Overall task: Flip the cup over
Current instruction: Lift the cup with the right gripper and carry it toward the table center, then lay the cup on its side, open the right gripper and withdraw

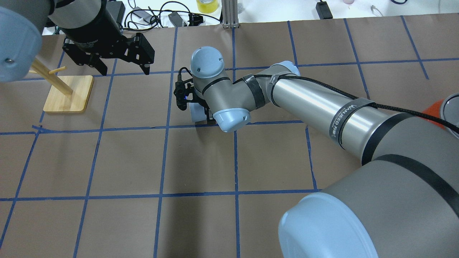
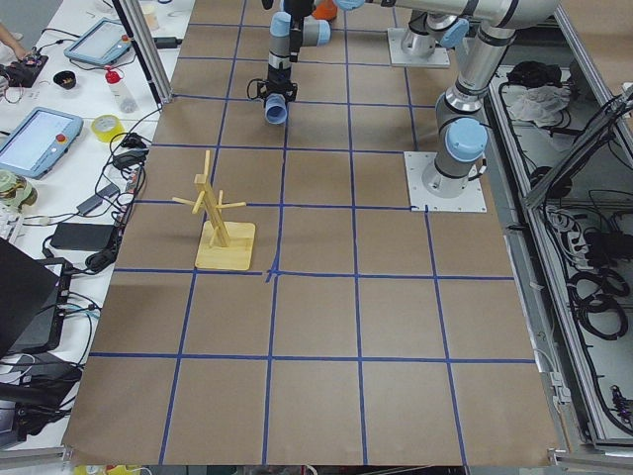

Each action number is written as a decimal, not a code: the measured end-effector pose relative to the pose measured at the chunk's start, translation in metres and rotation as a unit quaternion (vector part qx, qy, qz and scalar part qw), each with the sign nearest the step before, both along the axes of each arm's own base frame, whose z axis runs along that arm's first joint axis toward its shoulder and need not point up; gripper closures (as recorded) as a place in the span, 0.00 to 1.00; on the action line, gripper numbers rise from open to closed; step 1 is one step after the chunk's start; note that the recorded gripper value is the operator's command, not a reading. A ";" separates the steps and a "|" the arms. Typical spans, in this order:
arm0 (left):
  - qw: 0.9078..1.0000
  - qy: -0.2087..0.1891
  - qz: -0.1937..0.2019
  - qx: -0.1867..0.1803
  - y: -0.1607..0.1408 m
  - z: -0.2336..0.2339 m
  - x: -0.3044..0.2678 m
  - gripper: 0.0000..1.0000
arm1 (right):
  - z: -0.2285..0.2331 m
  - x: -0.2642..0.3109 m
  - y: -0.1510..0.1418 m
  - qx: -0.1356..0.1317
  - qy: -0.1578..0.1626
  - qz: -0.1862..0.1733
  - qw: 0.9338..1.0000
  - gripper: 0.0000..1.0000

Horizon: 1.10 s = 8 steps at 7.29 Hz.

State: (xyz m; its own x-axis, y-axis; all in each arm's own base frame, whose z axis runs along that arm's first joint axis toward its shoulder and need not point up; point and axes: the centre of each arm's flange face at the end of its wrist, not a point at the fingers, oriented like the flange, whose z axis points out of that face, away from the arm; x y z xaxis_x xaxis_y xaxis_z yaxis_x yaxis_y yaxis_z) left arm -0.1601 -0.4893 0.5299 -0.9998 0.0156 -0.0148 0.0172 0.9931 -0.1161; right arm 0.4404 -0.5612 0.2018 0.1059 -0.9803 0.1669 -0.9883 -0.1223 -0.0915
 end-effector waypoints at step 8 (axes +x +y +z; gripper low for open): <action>1.000 0.003 0.000 0.010 0.002 -0.002 0.000 0.00 | 0.079 -0.030 0.011 -0.029 0.004 -0.131 0.991 0.00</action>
